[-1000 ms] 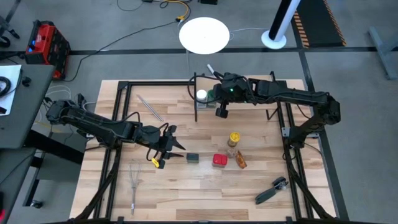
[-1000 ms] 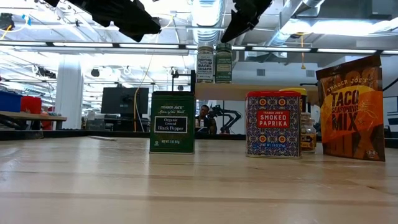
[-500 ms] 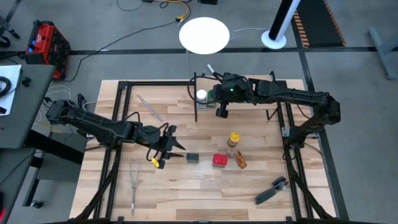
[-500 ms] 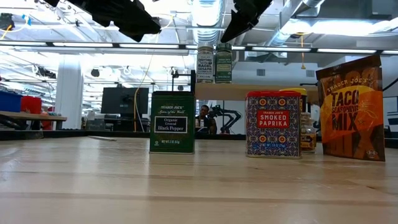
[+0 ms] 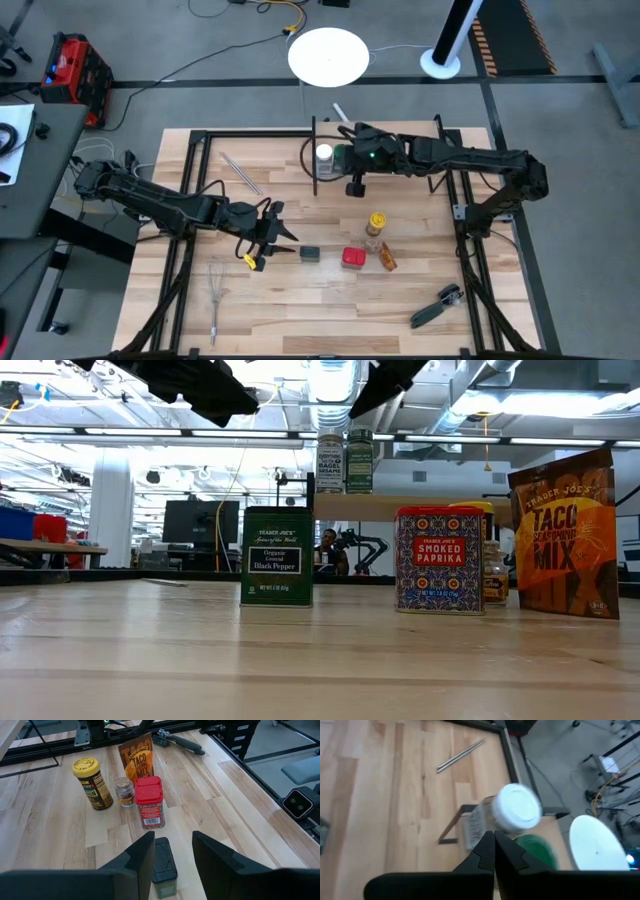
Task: Shelf spices
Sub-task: Put the green seasoning bottle on the shelf
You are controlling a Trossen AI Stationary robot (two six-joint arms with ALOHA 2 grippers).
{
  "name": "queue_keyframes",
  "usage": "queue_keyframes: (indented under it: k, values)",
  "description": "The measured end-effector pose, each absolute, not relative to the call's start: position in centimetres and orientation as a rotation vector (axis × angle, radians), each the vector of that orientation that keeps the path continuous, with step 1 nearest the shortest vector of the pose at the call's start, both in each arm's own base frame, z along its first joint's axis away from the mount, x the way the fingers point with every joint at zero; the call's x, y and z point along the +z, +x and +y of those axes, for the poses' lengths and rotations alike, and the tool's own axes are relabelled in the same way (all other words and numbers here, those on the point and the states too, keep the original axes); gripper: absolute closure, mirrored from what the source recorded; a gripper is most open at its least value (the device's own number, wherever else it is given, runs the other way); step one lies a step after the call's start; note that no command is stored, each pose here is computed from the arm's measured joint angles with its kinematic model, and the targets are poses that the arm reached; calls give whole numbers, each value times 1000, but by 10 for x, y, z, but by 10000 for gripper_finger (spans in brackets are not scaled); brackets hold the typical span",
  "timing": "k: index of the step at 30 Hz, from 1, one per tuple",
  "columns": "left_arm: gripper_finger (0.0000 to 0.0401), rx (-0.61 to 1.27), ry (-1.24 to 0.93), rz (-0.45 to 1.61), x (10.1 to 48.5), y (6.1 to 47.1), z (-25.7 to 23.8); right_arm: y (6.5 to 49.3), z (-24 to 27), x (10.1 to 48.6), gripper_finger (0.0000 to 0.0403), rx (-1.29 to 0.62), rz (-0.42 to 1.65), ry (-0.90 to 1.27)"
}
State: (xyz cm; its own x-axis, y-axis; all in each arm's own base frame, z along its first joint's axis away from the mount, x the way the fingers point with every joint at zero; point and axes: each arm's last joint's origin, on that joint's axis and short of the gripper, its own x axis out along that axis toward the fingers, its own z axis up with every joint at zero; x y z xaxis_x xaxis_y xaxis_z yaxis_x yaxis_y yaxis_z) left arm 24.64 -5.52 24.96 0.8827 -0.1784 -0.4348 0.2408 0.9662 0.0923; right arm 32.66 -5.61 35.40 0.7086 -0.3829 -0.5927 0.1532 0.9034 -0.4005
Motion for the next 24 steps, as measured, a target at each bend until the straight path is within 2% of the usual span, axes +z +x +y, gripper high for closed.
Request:
queue_keyframes:
  k: [7, 24]
  values:
    - [278, -219, 143, 438, 250, 246, -55, 322, -51, 348, 398, -319, 796, -290]
    - [278, -218, 143, 435, 250, 247, -55, 321, -59, 348, 398, -363, 804, -285]
